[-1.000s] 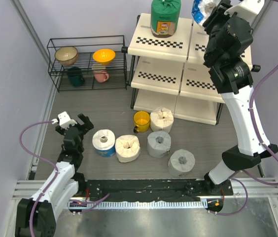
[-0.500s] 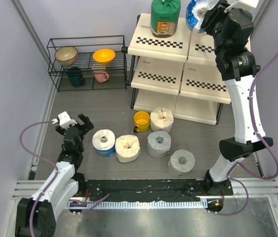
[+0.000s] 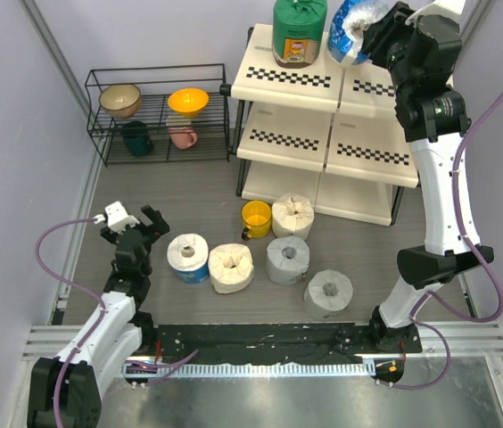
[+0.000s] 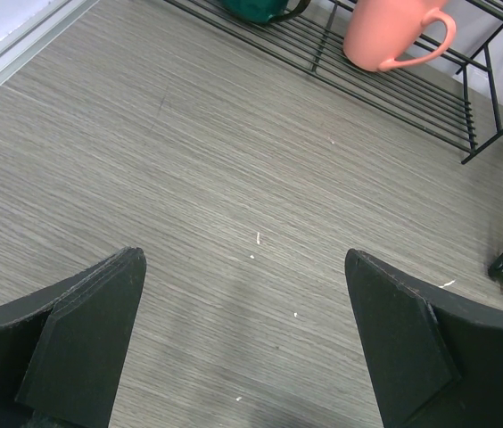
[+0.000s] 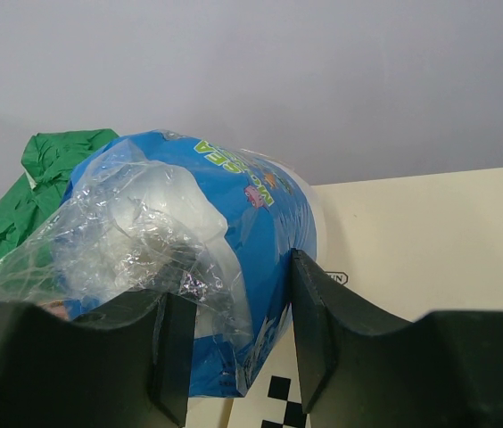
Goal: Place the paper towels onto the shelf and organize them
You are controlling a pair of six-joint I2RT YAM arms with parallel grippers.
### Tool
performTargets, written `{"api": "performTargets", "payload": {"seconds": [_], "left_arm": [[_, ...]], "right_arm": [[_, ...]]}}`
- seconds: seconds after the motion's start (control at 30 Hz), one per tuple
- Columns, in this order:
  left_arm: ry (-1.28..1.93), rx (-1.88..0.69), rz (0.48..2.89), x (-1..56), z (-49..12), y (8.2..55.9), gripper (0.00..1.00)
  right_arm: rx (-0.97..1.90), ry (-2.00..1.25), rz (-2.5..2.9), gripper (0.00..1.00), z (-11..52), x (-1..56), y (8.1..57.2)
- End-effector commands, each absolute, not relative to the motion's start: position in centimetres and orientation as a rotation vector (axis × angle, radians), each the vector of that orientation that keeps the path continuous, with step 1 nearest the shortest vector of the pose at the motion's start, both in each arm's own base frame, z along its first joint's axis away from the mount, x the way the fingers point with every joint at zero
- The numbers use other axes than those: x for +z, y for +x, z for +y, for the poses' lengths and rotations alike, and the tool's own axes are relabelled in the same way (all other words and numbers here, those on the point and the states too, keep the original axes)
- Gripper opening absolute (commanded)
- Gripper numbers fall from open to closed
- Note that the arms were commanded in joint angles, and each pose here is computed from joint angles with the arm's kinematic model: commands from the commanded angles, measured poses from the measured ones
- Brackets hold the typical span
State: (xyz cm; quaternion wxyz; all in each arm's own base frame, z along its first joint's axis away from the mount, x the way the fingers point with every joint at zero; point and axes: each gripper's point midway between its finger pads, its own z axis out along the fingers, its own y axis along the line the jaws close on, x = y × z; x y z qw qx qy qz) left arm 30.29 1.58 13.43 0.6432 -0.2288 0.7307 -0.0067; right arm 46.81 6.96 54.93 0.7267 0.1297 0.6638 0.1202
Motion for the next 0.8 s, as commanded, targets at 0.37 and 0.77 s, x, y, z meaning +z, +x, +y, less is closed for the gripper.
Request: {"api": "performTargets", "payload": {"seconds": [0.37, 0.77], "left_arm": [[-0.544, -0.020, 1.606, 15.25, 1.93, 30.74, 1.00], [-0.546, -0.015, 1.609, 15.22, 1.97, 30.81, 1.00]], "right_arm": [[0.342, 0.276, 1.331, 0.21, 6.84, 59.79, 43.79], [0.346, 0.287, 1.314, 0.21, 6.61, 60.40, 43.42]]}}
